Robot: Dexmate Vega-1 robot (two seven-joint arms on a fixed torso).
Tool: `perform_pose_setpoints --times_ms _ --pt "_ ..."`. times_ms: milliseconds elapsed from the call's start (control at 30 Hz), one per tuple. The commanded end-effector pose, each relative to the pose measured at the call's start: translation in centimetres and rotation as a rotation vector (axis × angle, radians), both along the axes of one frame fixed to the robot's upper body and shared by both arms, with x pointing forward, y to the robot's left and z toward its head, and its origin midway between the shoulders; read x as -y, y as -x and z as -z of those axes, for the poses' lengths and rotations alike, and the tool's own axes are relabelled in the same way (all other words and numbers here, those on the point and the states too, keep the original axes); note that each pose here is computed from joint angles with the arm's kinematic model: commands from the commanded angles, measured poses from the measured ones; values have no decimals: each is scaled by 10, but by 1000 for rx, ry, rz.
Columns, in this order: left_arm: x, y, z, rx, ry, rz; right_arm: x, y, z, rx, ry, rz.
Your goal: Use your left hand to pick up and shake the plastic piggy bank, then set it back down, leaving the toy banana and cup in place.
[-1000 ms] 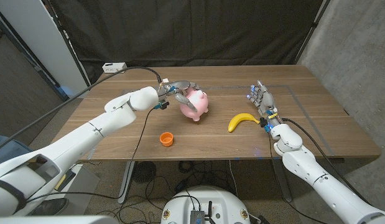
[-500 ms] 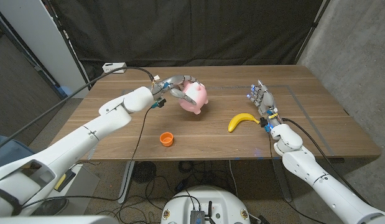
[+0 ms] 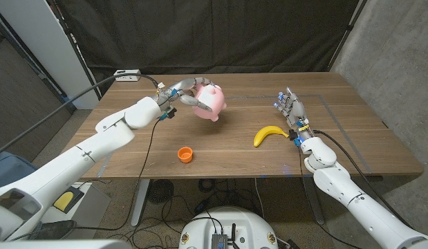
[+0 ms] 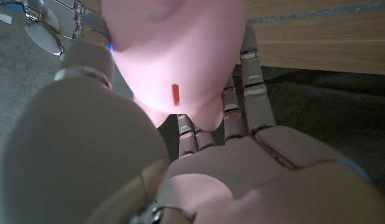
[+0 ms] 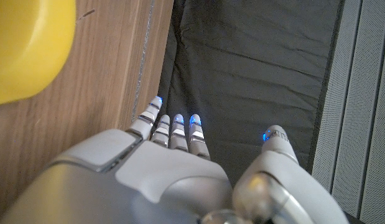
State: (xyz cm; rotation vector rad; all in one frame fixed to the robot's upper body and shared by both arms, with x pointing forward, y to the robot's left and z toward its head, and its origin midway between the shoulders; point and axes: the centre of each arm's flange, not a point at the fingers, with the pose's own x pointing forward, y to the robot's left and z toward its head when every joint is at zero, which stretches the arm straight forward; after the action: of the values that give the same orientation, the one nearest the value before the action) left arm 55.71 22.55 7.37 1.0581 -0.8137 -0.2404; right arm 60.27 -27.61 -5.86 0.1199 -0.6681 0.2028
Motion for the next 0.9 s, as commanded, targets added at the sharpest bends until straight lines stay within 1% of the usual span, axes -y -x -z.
perform_pose_setpoints --times_ms 33,167,367,467,567,667,700,733,767,800,900 --pt "-38 28 0 64 98 -40 -10 3 -3 20 11 -23" --pt "-44 31 1 68 121 -40 -11 4 -4 27 18 -24" --pt "-42 29 4 74 137 -16 -11 4 -4 26 16 -23" --pt "-43 28 5 99 184 9 -11 5 -3 24 13 -19" --pt "-50 29 6 134 252 29 -10 6 -2 25 10 -13" --pt "-63 31 6 168 351 48 -8 6 -2 32 15 -9" --pt "-75 32 8 177 430 71 -8 6 -2 31 5 -9" --pt "-75 32 8 178 431 75 -8 6 -2 31 5 -9" --pt "-82 33 9 181 471 89 -8 6 -2 32 7 -9" --pt "-95 35 11 191 552 118 -8 5 -1 30 2 -11" --pt "-113 40 16 214 654 151 -8 3 0 26 1 -16"
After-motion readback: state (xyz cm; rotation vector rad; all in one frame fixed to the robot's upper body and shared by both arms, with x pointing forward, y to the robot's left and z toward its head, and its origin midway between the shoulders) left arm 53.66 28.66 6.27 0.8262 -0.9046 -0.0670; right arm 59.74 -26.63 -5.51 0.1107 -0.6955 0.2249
